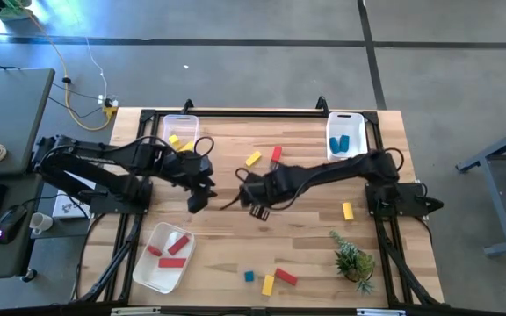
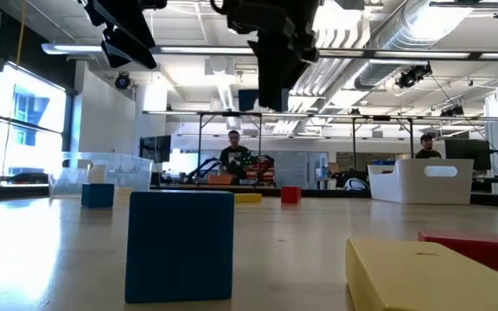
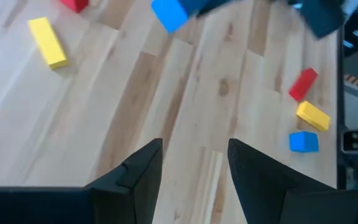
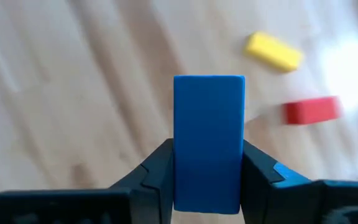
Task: Sort & place blocks by color
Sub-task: Put the blue block into the top white bin
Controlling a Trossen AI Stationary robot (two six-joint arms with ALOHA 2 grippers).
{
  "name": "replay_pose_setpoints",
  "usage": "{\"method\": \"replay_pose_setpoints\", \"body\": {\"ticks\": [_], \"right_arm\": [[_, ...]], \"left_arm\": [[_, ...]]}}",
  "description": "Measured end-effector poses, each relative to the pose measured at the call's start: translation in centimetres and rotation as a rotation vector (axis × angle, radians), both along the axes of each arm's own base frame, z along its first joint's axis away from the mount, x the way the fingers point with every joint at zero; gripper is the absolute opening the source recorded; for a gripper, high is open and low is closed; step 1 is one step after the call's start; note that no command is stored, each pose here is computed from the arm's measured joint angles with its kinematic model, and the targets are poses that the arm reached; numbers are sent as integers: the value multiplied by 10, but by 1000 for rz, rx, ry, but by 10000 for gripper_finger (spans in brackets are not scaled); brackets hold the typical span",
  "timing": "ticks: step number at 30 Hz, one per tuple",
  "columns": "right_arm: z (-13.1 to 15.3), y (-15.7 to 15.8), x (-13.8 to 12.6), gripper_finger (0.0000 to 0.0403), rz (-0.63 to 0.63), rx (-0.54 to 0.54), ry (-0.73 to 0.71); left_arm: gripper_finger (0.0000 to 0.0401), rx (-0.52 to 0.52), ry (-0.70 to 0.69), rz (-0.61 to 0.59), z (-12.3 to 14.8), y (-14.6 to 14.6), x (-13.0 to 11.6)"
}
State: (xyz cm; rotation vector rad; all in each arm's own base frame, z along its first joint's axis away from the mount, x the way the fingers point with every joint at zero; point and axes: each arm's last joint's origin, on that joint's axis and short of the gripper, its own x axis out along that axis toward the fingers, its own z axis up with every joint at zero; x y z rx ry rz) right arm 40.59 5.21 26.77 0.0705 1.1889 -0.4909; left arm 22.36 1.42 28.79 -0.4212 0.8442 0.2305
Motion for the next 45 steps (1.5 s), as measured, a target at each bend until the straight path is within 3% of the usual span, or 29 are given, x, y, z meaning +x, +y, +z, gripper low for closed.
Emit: {"method": "replay_pose_setpoints", "body": {"ticks": [5,21,30,35,45], "right_arm": [[17,-20,-16,104,-33,-94,59],[24,-80,-47,104,-177,-271,344],[23,-106,-57,104,-219,-282,363],[10,-110,-99,104,-269,-258,382],[4,-132,-187,104,-508,-203,89]], "left_arm": [[168,0,0,54,0,12,-1],[168,7,-10,162,1,37,-5],[168,7,-10,186,1,43,-6],[168,23,-6,177,1,45,-7],[168,30,-7,187,1,49,-8]]}}
